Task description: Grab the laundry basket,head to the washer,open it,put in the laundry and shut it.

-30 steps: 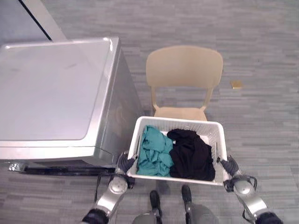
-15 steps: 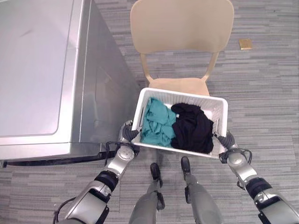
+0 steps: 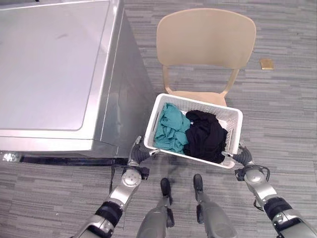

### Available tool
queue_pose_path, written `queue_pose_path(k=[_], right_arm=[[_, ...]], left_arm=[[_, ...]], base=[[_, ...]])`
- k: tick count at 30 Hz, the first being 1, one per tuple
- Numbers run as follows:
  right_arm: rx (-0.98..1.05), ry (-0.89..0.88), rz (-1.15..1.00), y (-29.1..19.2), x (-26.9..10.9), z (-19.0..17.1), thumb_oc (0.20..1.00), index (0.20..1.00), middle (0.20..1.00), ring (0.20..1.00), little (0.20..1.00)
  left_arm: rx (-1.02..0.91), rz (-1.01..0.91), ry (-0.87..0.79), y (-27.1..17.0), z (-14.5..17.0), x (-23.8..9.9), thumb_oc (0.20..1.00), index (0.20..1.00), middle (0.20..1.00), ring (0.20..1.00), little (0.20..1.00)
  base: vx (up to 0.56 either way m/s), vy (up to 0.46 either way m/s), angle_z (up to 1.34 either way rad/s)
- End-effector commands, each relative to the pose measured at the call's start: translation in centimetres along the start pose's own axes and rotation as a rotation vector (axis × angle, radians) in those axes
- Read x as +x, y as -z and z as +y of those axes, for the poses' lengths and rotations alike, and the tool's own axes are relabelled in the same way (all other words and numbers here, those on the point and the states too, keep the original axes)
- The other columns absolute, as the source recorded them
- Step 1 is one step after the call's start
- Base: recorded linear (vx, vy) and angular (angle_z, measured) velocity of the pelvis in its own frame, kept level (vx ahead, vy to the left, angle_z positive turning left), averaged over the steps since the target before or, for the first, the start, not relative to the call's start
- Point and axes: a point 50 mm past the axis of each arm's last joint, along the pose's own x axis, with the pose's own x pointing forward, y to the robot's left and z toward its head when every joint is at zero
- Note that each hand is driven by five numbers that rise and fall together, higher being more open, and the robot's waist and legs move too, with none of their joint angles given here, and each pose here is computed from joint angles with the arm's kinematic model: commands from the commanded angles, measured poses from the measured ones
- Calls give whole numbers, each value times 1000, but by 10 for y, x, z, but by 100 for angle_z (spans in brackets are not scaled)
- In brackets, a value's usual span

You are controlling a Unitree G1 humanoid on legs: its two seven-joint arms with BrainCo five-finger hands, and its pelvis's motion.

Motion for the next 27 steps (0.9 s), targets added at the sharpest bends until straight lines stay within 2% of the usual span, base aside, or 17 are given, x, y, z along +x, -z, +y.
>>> queue_pose_path(k=[1, 9, 15, 22, 23, 27], right_arm=[[-32, -62, -44, 7, -12, -4, 1000, 1000, 1000, 1000, 1000], [-72, -221, 74, 51, -44, 12, 1000, 1000, 1000, 1000, 1000], [-87, -377, 197, 82, -70, 43, 1000, 1000, 1000, 1000, 1000], [-76, -384, 221, 85, -72, 50, 1000, 1000, 1000, 1000, 1000], [-69, -323, 238, 89, -74, 51, 1000, 1000, 1000, 1000, 1000], [-38, -275, 265, 96, -78, 46, 1000, 1000, 1000, 1000, 1000]], left_arm=[[-22, -6, 2, 9, 18, -13, 1000, 1000, 1000, 1000, 1000], [41, 200, 55, 63, 31, -55, 1000, 1000, 1000, 1000, 1000], [39, 468, 24, 117, 33, -89, 1000, 1000, 1000, 1000, 1000], [29, 524, -5, 127, 32, -93, 1000, 1000, 1000, 1000, 1000], [22, 600, -53, 141, 28, -97, 1000, 1000, 1000, 1000, 1000], [0, 632, -74, 147, 25, -104, 1000, 1000, 1000, 1000, 1000]], base=[[51, -59, 2], [18, -43, 10], [11, -17, 12], [-17, -5, 13], [-53, 45, 3], [-15, 64, 20]])
